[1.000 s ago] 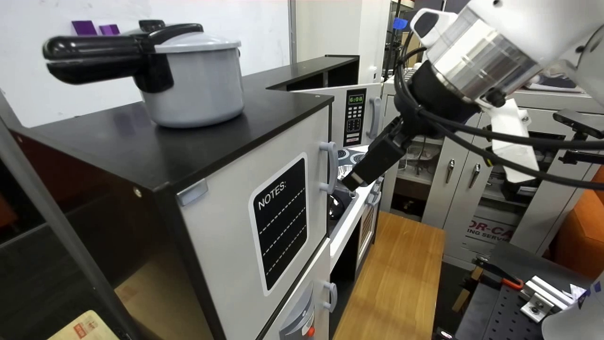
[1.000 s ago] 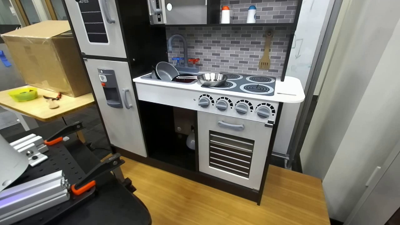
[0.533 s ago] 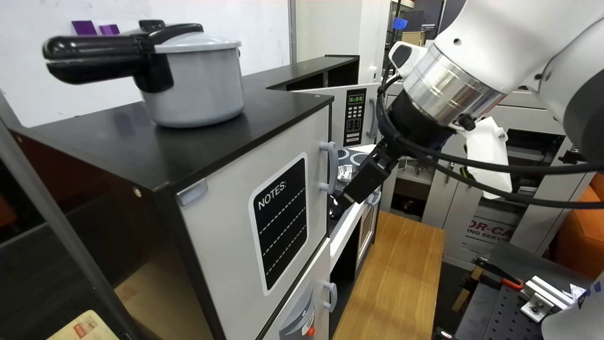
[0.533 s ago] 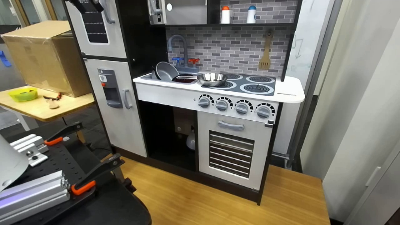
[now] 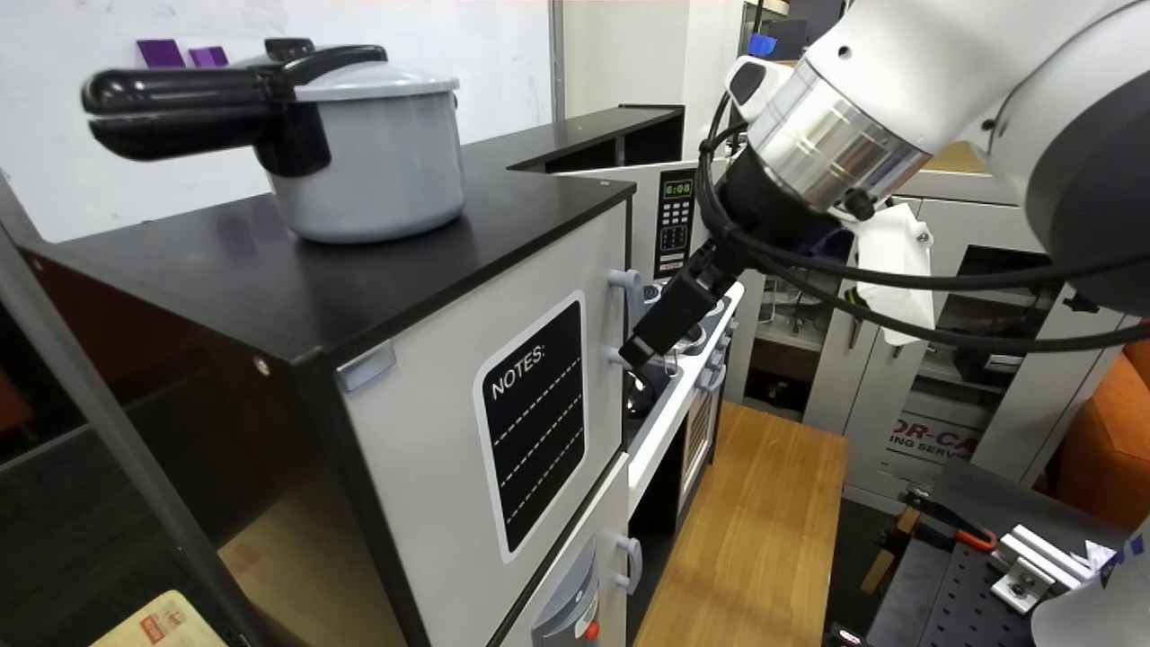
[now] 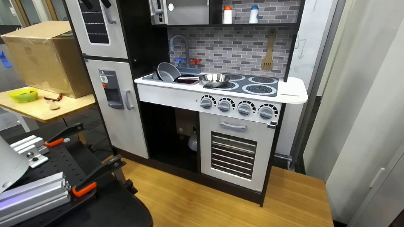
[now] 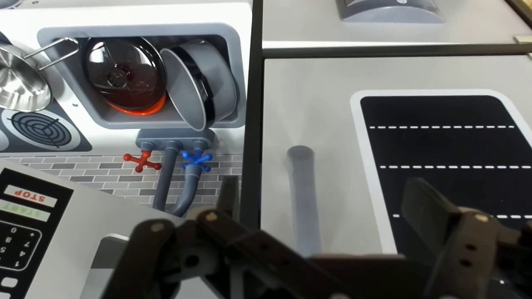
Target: Open the top compartment of the refrigerator
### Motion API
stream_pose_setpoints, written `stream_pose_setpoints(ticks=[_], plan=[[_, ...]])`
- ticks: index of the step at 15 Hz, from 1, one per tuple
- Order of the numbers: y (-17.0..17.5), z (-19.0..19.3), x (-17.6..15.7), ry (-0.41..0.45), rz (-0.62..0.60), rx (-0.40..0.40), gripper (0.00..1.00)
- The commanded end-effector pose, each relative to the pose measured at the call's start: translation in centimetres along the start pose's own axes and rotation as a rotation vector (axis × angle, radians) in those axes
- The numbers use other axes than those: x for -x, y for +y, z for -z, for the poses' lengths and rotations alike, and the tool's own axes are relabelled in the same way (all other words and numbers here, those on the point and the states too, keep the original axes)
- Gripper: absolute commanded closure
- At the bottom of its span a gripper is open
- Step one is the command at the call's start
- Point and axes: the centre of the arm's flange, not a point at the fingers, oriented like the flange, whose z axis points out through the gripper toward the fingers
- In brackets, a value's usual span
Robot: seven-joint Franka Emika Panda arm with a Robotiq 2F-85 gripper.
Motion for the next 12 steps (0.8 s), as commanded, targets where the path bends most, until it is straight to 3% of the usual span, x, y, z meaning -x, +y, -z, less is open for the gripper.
stream_pose_setpoints(ticks=[1, 12], plan=[[0.5, -0.8, -1.0, 0.016, 0.032, 0.004, 0.0], [1.1, -1.2, -2.6, 0.037, 0.054, 0.001, 0.0]])
